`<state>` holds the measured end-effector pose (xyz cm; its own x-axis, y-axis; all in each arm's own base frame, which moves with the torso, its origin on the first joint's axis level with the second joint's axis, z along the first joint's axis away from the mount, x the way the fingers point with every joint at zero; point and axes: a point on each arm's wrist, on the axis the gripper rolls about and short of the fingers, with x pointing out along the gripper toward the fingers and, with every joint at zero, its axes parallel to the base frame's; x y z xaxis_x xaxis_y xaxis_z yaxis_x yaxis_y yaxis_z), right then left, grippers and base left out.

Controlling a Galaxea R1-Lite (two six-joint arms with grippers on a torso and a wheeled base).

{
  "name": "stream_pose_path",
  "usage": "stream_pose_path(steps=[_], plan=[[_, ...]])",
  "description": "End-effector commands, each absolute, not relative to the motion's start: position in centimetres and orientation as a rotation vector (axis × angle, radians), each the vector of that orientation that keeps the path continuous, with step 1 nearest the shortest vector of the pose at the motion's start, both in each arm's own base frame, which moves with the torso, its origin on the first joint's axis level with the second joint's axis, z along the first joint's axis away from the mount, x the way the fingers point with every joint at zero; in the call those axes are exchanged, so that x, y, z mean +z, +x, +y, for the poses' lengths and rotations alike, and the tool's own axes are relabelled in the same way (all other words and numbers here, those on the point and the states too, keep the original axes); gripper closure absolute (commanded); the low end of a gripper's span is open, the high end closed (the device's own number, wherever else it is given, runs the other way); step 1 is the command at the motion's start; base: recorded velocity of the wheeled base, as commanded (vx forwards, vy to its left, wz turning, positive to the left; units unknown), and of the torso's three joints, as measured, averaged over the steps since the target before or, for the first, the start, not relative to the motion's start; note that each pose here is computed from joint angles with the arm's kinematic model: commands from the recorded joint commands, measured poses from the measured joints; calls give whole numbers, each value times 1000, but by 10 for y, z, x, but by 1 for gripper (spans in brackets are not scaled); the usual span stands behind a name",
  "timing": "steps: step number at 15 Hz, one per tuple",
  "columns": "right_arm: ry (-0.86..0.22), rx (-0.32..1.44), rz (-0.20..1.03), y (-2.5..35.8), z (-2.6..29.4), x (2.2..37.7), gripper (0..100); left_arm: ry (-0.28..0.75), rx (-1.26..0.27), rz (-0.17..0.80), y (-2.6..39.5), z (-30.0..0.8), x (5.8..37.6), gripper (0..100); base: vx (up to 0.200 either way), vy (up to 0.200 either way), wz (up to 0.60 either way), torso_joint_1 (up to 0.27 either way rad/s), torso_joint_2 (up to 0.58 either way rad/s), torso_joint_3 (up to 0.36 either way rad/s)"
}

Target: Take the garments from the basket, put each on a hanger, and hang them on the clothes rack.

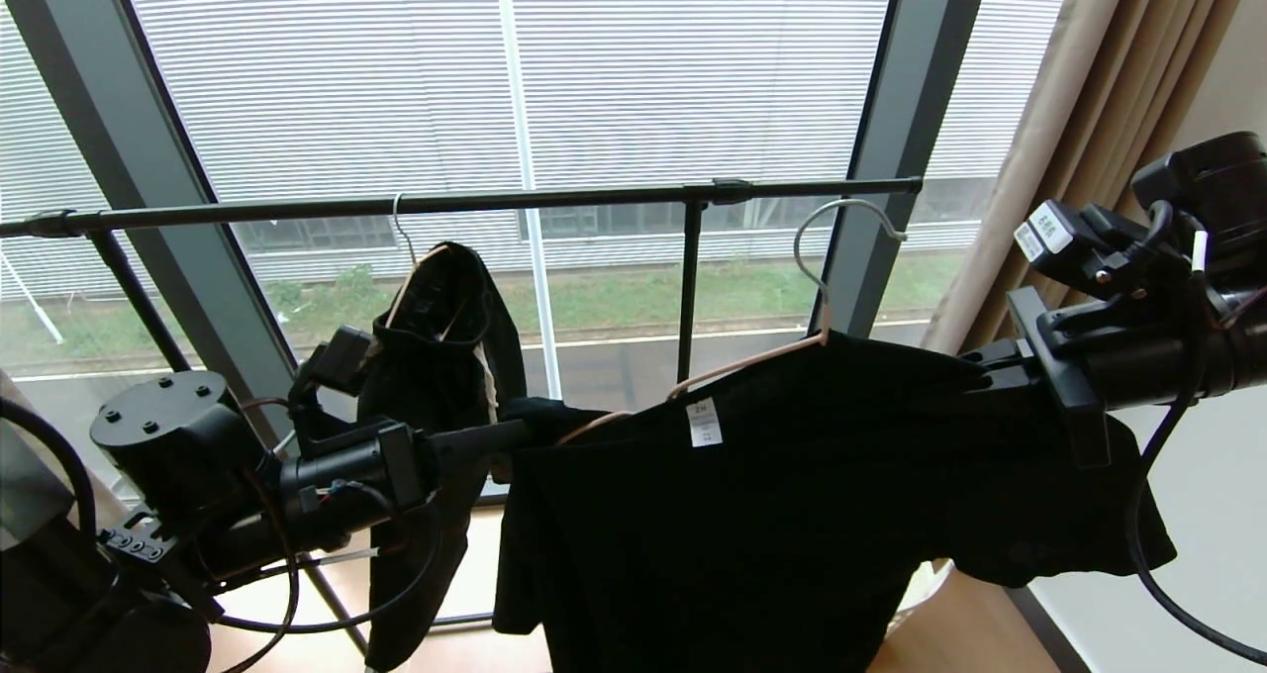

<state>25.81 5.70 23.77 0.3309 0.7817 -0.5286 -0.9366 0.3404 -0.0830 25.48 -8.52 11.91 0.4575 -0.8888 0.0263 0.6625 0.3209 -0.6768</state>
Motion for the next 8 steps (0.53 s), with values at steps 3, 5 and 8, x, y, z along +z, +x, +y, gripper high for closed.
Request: stream_pose_path(steps=[3,5,8], plan=[[-365,1186,474,261,67,232,100,-625,-1094,354,250,-93,162,100,0,0,0,0,0,0],[-349,1185,494,263,68,228,100,-554,-1094,393,245,-96,185,100,0,0,0,0,0,0],[-322,1187,525,266,70,224,100,-465,-1091,447,236,-98,225,100,0,0,0,0,0,0]])
